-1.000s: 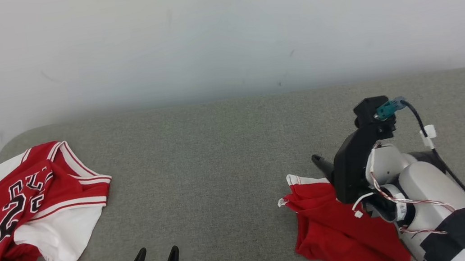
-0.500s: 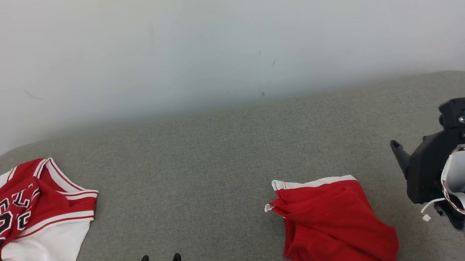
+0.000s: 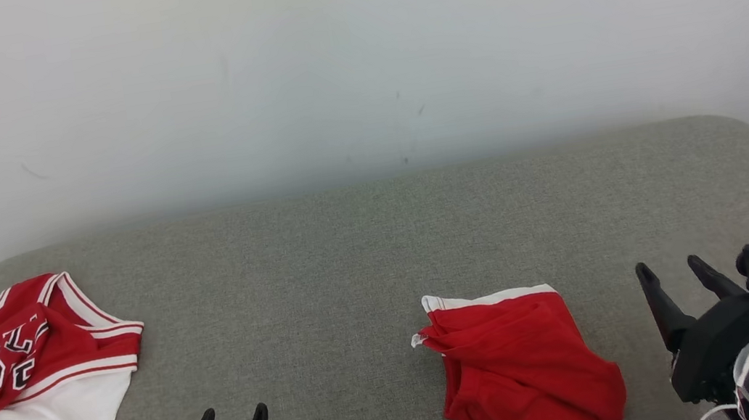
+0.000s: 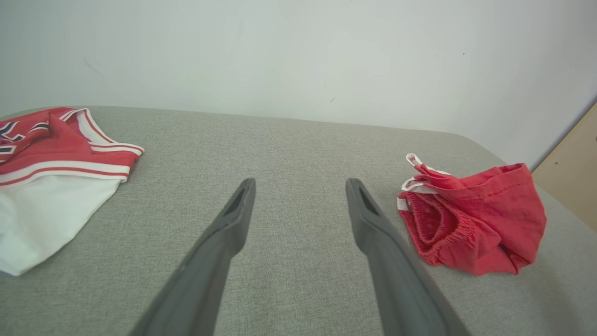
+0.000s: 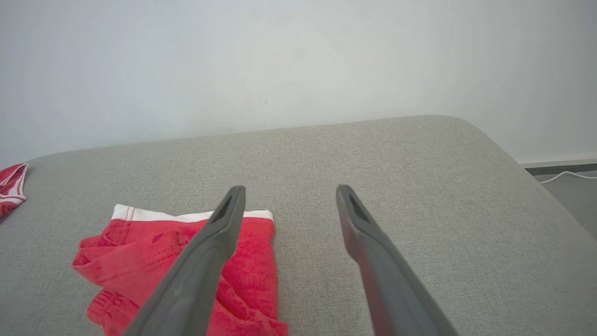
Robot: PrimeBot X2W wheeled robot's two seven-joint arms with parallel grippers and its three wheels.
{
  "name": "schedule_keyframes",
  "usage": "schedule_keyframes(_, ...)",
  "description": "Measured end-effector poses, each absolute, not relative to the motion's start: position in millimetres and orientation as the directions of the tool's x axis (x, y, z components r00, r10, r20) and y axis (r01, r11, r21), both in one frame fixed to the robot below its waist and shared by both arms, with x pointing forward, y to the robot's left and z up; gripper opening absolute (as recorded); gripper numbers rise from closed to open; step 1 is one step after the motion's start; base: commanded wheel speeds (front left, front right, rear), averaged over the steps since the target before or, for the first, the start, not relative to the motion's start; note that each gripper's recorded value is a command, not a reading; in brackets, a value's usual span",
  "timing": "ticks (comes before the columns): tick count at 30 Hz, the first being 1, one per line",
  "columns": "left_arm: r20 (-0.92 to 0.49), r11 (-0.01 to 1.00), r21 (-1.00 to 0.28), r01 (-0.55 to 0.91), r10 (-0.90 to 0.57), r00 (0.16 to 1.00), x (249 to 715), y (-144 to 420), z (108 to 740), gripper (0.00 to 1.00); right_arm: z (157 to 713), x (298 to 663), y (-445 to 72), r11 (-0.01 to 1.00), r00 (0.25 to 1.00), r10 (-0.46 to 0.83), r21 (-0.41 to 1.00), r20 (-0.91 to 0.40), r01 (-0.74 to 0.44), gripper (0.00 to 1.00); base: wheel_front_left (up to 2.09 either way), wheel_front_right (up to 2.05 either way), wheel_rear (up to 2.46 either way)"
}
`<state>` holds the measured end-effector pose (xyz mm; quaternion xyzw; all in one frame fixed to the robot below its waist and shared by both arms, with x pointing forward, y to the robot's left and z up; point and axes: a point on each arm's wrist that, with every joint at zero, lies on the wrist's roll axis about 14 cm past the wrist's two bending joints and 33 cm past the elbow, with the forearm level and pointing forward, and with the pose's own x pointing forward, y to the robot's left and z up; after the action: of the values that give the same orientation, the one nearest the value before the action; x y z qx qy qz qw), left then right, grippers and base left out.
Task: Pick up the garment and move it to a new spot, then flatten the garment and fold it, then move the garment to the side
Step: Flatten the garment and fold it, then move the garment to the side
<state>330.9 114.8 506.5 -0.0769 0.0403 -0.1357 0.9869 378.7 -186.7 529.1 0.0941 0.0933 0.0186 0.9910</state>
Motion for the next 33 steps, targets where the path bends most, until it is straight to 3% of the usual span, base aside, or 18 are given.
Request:
schedule_keyframes(10,-0.055,0.950,-0.168,0.264,-0.276,0.959,332,111,507,1.00,532,370,-205,0.982,0.996,0.003,0.190,-0.088,0.014,1.00,0.00,0.00,0.00)
schedule_keyframes(16,-0.060,0.952,-0.168,0.256,-0.269,0.961,332,113,505,1.00,491,359,-210,0.981,0.978,-0.012,0.186,-0.207,0.051,1.00,0.00,0.00,0.00)
schedule_keyframes(24,-0.081,0.955,-0.175,0.240,-0.257,0.963,332,116,499,1.00,473,371,-201,0.982,0.945,0.026,0.185,-0.326,0.037,1.00,0.00,0.00,0.00)
schedule_keyframes(33,-0.100,0.959,-0.176,0.223,-0.242,0.965,331,119,495,1.00,430,375,-177,0.982,0.827,0.104,0.191,-0.553,0.005,1.00,0.00,0.00,0.00)
